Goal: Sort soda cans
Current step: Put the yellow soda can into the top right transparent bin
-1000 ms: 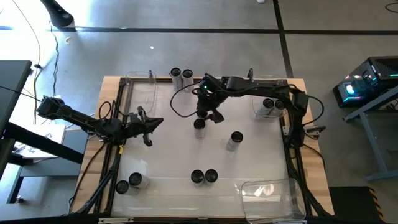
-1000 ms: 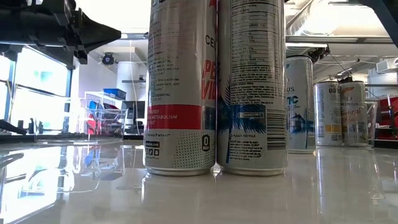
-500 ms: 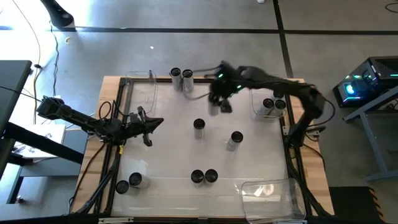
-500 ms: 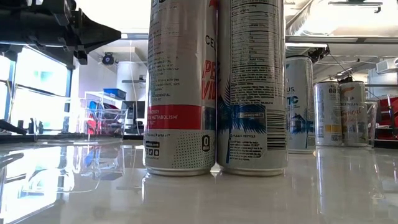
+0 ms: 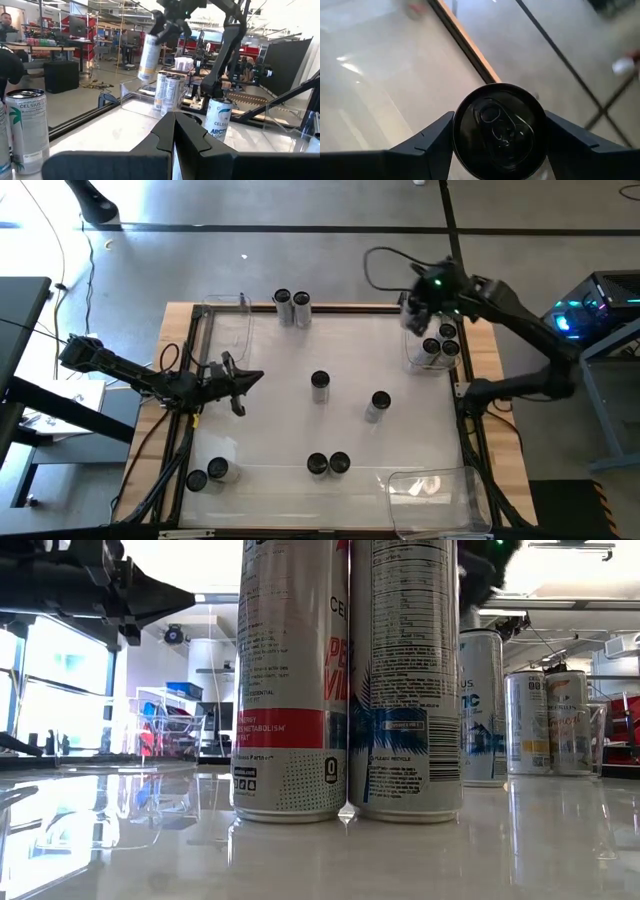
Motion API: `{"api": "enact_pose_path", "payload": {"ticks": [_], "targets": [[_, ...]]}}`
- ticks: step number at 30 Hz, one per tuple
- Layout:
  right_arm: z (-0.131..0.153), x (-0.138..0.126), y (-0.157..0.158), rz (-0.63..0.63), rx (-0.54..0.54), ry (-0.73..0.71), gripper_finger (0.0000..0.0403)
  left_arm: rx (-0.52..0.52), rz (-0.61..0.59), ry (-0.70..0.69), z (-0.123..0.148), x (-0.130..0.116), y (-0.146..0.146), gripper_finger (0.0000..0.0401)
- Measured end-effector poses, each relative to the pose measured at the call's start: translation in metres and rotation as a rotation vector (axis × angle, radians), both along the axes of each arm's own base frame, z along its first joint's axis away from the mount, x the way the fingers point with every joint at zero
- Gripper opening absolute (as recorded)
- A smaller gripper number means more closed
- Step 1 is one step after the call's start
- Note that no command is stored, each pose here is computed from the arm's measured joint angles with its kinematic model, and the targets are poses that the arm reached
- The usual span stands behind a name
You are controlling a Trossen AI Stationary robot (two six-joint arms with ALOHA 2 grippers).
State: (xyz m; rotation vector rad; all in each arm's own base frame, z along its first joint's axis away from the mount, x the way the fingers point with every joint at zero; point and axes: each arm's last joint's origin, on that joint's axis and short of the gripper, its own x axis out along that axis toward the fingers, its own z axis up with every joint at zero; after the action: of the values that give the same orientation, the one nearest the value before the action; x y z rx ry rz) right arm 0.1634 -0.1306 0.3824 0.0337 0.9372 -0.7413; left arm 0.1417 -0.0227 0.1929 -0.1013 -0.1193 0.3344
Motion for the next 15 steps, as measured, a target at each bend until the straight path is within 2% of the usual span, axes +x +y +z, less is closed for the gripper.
{"api": "enact_pose_path", "payload": {"ticks": [7,15], "targets": [[-0.045,-0.029,-0.012,-0.184,0.04,-0.019,0.0238,0.011,0.001,0.011,-0.001,0.001,0.0,0.0],[-0.081,-0.032,-0.027,-0.221,0.187,0.01,0.0238,0.019,0.006,-0.006,0.001,0.0,0.0,0.0]]}}
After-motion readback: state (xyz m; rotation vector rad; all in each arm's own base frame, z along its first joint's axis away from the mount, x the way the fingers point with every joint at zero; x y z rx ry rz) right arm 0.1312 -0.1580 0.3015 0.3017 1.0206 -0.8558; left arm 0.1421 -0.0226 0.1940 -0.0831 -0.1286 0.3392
